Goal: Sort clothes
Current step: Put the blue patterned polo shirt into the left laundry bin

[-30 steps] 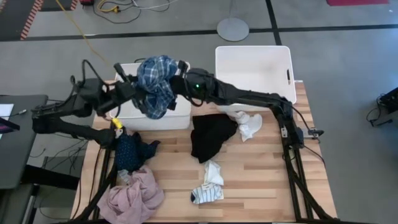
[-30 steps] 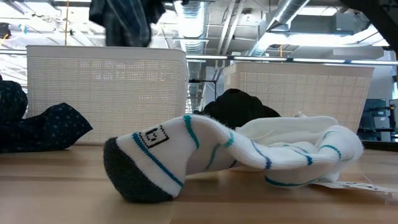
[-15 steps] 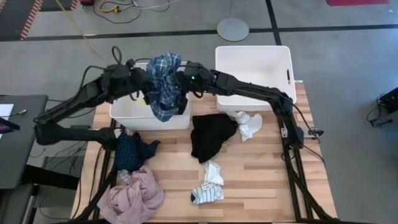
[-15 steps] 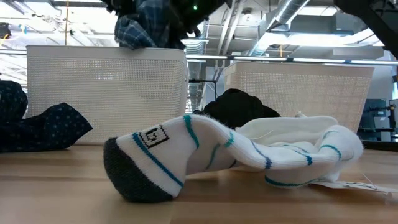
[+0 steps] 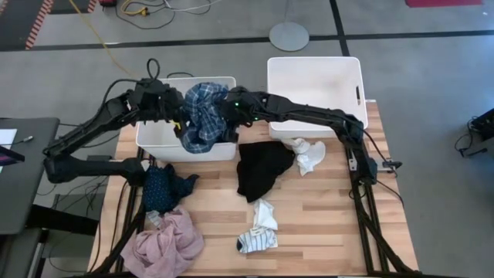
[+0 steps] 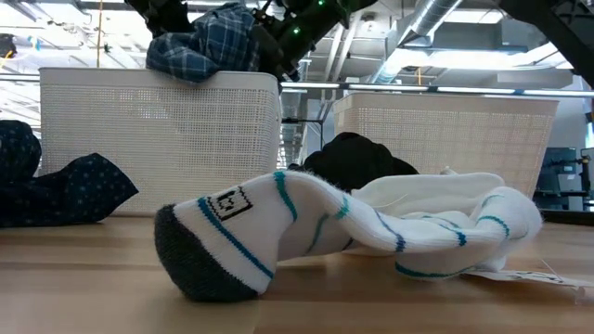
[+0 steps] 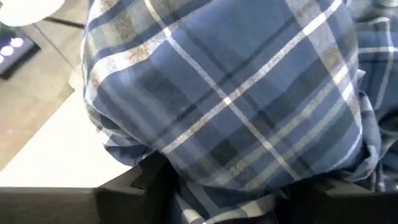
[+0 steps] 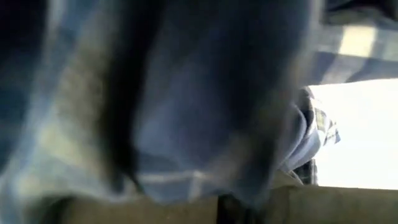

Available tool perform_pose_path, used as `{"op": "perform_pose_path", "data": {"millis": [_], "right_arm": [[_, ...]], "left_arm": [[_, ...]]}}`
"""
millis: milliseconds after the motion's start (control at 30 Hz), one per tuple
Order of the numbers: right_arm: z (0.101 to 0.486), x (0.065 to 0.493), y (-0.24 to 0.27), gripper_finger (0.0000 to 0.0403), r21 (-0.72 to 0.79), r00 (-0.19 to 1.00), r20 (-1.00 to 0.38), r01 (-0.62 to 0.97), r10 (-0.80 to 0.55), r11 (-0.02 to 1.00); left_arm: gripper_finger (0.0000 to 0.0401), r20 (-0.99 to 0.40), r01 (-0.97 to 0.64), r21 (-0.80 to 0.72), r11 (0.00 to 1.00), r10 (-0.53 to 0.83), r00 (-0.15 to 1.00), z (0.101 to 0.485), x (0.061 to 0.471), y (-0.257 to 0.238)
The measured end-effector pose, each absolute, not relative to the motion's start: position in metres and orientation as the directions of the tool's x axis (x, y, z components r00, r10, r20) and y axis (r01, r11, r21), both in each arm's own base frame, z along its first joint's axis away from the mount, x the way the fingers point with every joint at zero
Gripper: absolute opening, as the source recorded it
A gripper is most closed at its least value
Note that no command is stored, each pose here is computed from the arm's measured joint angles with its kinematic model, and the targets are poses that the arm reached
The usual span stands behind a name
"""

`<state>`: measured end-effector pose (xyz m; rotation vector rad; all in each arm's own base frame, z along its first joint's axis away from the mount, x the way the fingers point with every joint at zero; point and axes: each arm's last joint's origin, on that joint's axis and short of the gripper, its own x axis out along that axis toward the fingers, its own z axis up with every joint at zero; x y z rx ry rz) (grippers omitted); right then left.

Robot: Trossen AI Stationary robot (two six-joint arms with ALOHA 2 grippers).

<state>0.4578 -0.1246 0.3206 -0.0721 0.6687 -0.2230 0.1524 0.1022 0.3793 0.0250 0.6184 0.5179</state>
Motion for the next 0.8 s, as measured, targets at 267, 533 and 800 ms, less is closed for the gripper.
{"op": "perform_pose_path", "data": {"millis": [267,533,800], "right_arm": [[0.321,0.459,-0.123,0.0051,-0.115,0.768,-0.599,0.196,-0.225,0.974],[0.324,0.463,-0.114,0.0055,-0.127,0.79,-0.574,0.172,-0.214,0.977],[0.327,0.465,-0.112,0.0122,-0.129,0.812,-0.543,0.171,-0.214,0.977]], "left_arm": [[0.0218,-0.6,-0.486,0.197,0.852,0.496,0.627,0.384,0.143,0.098],[0.0218,-0.634,-0.517,0.233,0.824,0.532,0.561,0.387,0.13,0.092],[0.0226,-0.6,-0.484,0.169,0.858,0.48,0.64,0.394,0.12,0.082]]}}
